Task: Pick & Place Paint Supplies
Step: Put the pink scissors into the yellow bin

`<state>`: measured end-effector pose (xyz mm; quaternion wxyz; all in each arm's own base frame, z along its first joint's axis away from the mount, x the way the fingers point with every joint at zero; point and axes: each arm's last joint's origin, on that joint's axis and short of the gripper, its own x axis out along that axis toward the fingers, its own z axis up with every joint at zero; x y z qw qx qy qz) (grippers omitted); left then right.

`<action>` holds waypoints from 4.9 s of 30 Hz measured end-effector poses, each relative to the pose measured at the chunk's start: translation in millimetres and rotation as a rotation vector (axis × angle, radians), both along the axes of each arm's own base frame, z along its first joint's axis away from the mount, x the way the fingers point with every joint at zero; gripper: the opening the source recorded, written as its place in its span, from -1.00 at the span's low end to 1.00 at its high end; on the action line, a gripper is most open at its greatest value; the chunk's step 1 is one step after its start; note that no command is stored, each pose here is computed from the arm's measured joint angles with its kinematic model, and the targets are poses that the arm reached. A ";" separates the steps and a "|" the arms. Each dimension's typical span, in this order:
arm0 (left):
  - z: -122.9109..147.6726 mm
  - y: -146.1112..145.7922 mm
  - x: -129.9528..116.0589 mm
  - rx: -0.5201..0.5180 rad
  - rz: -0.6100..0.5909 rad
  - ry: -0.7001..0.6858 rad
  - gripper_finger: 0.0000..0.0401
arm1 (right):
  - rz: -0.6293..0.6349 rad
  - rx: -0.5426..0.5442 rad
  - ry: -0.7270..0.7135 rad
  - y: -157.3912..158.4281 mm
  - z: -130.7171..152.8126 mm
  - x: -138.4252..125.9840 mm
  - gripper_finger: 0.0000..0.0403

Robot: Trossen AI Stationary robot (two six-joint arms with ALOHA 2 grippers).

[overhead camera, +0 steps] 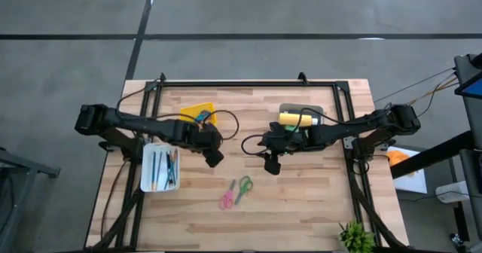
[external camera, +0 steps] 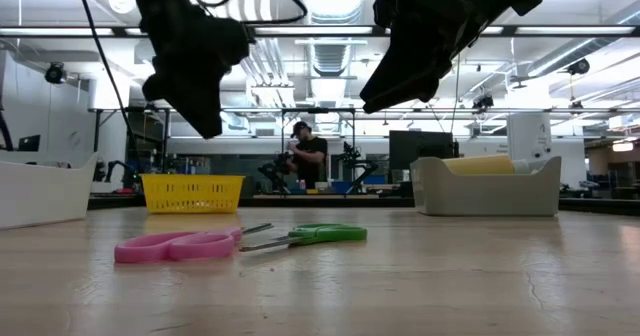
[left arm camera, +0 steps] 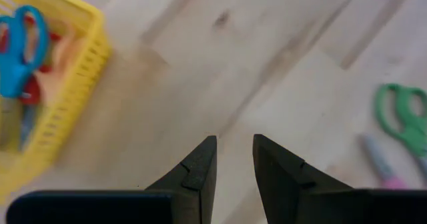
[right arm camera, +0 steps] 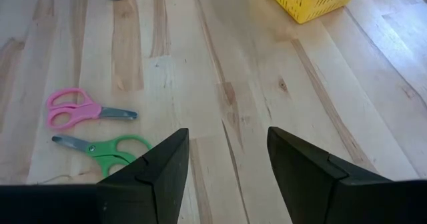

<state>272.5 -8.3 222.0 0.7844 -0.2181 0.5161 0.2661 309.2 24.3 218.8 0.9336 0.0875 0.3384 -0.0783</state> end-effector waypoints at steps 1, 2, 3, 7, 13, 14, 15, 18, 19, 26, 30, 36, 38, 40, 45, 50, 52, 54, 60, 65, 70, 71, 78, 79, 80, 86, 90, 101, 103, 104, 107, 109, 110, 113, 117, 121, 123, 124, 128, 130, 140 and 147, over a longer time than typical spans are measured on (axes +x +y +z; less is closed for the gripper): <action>0.2 -4.9 0.4 -0.008 0.004 -0.011 -0.49 | 0.000 0.000 0.000 0.0 0.1 0.0 0.00; 0.3 -9.8 0.5 -0.018 0.011 -0.019 -0.49 | 0.000 0.000 0.000 0.0 0.0 0.0 0.00; 0.4 -14.3 0.4 -0.028 0.021 -0.027 -0.49 | 0.000 0.000 0.000 0.0 0.0 0.0 0.00; 0.8 -32.1 0.5 -0.069 0.055 -0.066 -0.49 | 0.000 0.000 0.000 -0.1 0.0 0.0 0.00; -15.8 -65.7 8.8 -0.129 0.094 -0.067 -0.49 | 0.000 0.000 -0.001 0.0 0.1 0.0 0.00; -19.4 -71.7 11.1 -0.144 0.100 -0.057 -0.49 | 0.000 0.000 -0.003 0.0 0.2 0.1 0.00; -22.3 -77.0 13.9 -0.161 0.105 -0.043 -0.49 | 0.000 0.000 -0.004 0.0 0.4 0.3 0.00; -28.9 -91.8 23.8 -0.207 0.107 -0.010 -0.49 | 0.000 0.001 -0.005 0.0 0.4 0.3 0.00; -30.5 -96.1 27.3 -0.222 0.111 0.003 -0.49 | 0.000 0.001 -0.006 0.0 0.5 0.3 0.00; -43.1 -123.3 52.2 -0.256 0.142 0.092 -0.49 | 0.000 0.001 -0.009 -0.1 0.7 0.6 0.00; -49.9 -137.2 65.6 -0.287 0.124 0.125 -0.49 | 0.000 0.001 -0.009 0.0 0.7 0.5 0.00; -59.3 -152.1 69.3 -0.307 0.099 0.166 -0.49 | 0.000 0.001 -0.009 -0.1 0.7 0.5 0.00; -62.5 -153.5 67.6 -0.306 0.096 0.176 -0.49 | 0.000 0.001 -0.009 0.0 0.6 0.6 0.00; -63.0 -153.7 67.0 -0.304 0.097 0.180 -0.49 | 0.000 0.001 -0.011 0.0 0.9 0.7 0.00; -62.9 -153.5 68.0 -0.297 0.103 0.164 -0.49 | 0.000 0.001 -0.012 0.1 0.9 0.7 0.00; -66.4 -152.3 65.4 -0.288 0.104 0.179 -0.49 | 0.000 0.001 -0.012 0.0 0.9 0.7 0.00; -70.3 -151.0 62.8 -0.282 0.112 0.190 -0.50 | 0.000 0.001 -0.012 0.0 0.9 0.7 0.00; -74.8 -150.2 61.2 -0.286 0.124 0.187 -0.50 | 0.000 0.001 -0.012 0.1 0.9 0.7 0.00; -83.5 -149.4 59.2 -0.298 0.121 0.169 -0.50 | 0.000 0.001 -0.012 0.1 0.9 0.7 0.00; -85.7 -148.5 58.1 -0.299 0.124 0.170 -0.50 | 0.000 0.001 -0.012 0.1 0.9 0.7 0.00; -85.7 -148.5 58.0 -0.298 0.125 0.172 -0.50 | 0.000 0.001 -0.012 0.0 0.9 0.8 0.00; -85.7 -148.5 57.9 -0.298 0.124 0.173 -0.50 | 0.000 0.001 -0.012 0.1 0.9 0.7 0.00; -86.1 -148.0 57.1 -0.292 0.126 0.180 -0.71 | 0.000 0.001 -0.012 0.0 0.9 0.7 0.00; -86.2 -147.9 56.8 -0.290 0.126 0.182 -0.77 | 0.000 0.001 -0.012 0.0 0.9 0.8 0.00; -86.2 -147.8 56.6 -0.289 0.127 0.184 -0.83 | 0.000 0.001 -0.012 0.0 0.9 0.8 0.00; -86.3 -147.4 57.0 -0.291 0.143 0.179 -0.96 | 0.000 0.001 -0.012 0.0 0.9 0.7 0.00; -86.2 -147.4 57.3 -0.293 0.143 0.176 -0.96 | 0.000 0.001 -0.012 0.0 0.9 0.8 0.00; -73.6 -147.3 59.0 -0.318 0.148 0.137 -0.96 | 0.000 0.001 -0.012 0.1 0.9 0.7 0.00; -70.0 -147.4 59.3 -0.323 0.146 0.127 -0.96 | 0.000 0.001 -0.012 0.0 0.9 0.8 0.00; -67.6 -147.4 59.3 -0.325 0.142 0.122 -0.96 | 0.000 0.001 -0.013 0.0 0.9 0.8 0.00; -60.5 -145.9 56.3 -0.313 0.108 0.130 -0.96 | 0.000 0.001 -0.013 0.0 1.0 0.8 0.00; -54.6 -141.3 54.4 -0.302 0.109 0.133 -0.96 | 0.000 0.001 -0.013 0.1 1.0 0.8 0.00; -51.0 -138.4 53.1 -0.289 0.113 0.132 -0.96 | 0.000 0.001 -0.013 0.1 1.0 0.8 0.00; -38.0 -127.8 47.8 -0.239 0.140 0.125 -0.96 | 0.000 0.001 -0.013 0.0 0.9 0.8 0.00; -18.3 -111.9 40.9 -0.183 0.179 0.097 -0.96 | -0.001 0.001 -0.014 0.0 1.1 0.8 0.00; 0.3 -84.7 34.0 -0.176 0.141 0.137 -0.96 | 0.000 0.001 -0.014 0.0 1.1 0.9 0.00; 8.3 -71.3 29.0 -0.162 0.135 0.161 -0.96 | 0.000 0.001 -0.014 0.0 1.1 0.9 0.00; 11.1 -65.5 27.1 -0.154 0.130 0.172 -0.96 | 0.000 0.001 -0.013 0.1 1.0 0.8 0.00; 19.1 -45.0 21.4 -0.109 0.034 0.219 -0.96 | -0.001 0.001 -0.015 0.0 1.1 0.9 0.00; 21.9 -37.3 19.2 -0.086 -0.024 0.239 -0.96 | -0.001 0.001 -0.014 0.0 1.1 0.9 0.00; 23.6 -29.1 20.5 -0.048 -0.041 0.215 -0.96 | 0.000 0.001 -0.014 0.1 1.1 0.9 0.00; 12.6 -35.2 16.3 -0.098 0.164 0.197 -0.96 | 0.000 0.001 -0.014 0.1 1.1 0.9 0.00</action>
